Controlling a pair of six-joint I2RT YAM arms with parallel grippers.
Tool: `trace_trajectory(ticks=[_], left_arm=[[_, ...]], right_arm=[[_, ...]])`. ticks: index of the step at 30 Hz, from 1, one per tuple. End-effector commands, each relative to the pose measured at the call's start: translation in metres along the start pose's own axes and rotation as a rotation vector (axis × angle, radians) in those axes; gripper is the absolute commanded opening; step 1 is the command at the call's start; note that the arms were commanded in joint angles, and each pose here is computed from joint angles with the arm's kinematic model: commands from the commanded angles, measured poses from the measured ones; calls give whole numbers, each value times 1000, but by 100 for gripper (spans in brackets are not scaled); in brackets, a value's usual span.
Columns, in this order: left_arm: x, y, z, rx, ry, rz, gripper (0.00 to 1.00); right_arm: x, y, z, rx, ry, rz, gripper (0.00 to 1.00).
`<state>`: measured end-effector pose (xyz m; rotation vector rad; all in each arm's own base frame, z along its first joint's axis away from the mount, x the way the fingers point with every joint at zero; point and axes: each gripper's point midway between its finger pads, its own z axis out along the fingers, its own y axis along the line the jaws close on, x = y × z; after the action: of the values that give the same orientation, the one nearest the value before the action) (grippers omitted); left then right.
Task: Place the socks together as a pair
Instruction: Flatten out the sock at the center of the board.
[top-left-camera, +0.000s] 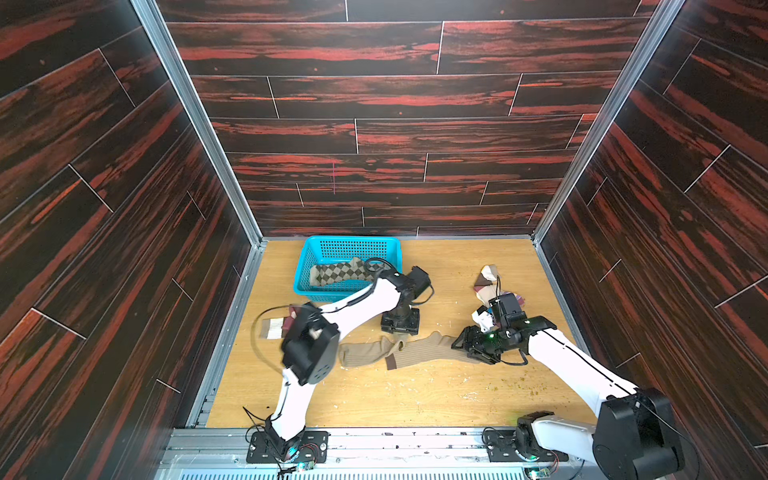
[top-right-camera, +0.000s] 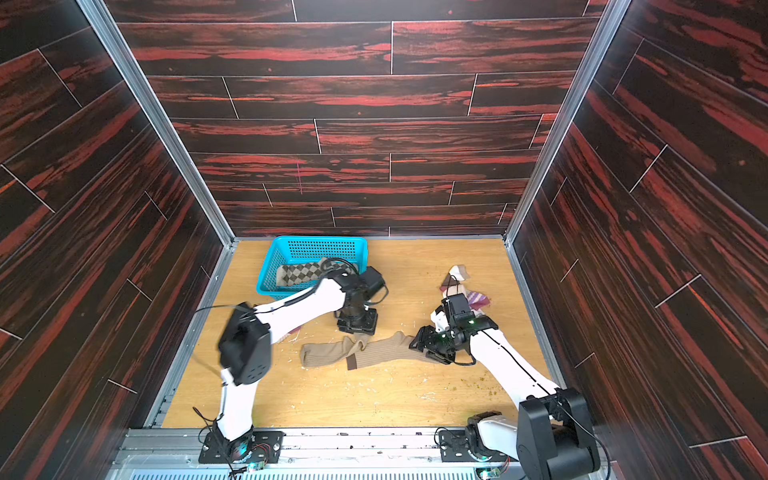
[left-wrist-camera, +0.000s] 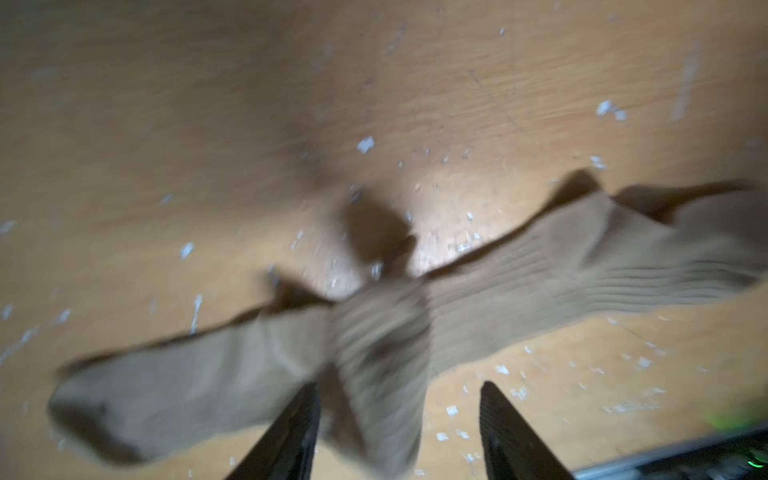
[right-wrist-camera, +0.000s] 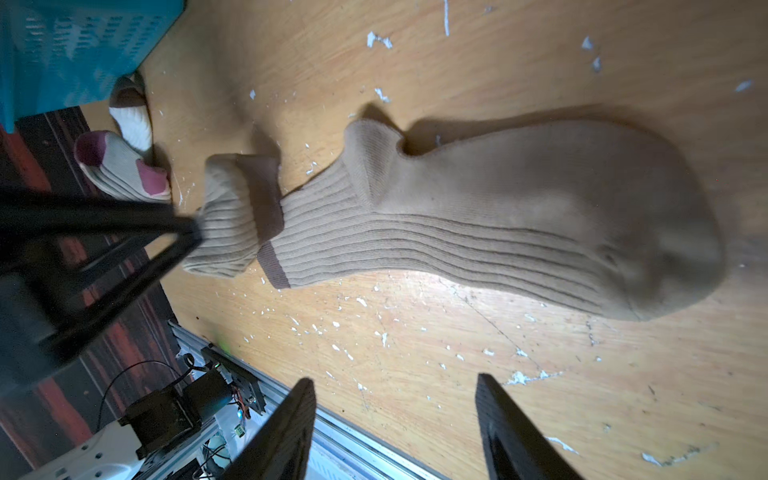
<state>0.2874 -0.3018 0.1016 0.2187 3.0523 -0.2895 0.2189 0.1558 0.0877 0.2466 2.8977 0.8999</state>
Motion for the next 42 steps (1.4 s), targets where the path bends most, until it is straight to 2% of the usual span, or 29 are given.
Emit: trace_trajectory(ticks=[1,3,6,10,12,15,22,27,31,33,37,42], left_arm=[[11,6,-55,83,-125,-110,69],[29,24,-65,76,-148,-165,79],[55,56,-71,54,-169,-248,85],[71,104,-64,6,-277,-388,86],[80,124,-54,-10,-260,-446,86],[84,141,-39,-40,-248,-470,84],[89,166,-5,-152,-170,-483,70],[89,168,19,-147,-123,-500,49],[98,178,27,-188,-87,-519,39],[100,181,30,-189,-82,-520,31],[100,182,17,-200,-98,-502,9],[95,187,-21,-204,-197,-495,5]], right_arm=[[5,-2,5,0,26,6,64],[5,0,5,-6,27,-5,64],[3,4,4,-16,23,-28,65],[1,11,4,-34,29,-49,67],[0,15,4,-44,31,-58,67],[-3,20,3,-49,32,-79,68],[-3,25,0,-54,37,-98,68],[-1,23,-1,-48,36,-96,68],[1,22,-3,-43,32,-97,67],[1,23,-4,-44,29,-98,67],[0,24,-5,-44,20,-102,68],[-1,23,-4,-42,20,-103,68]])
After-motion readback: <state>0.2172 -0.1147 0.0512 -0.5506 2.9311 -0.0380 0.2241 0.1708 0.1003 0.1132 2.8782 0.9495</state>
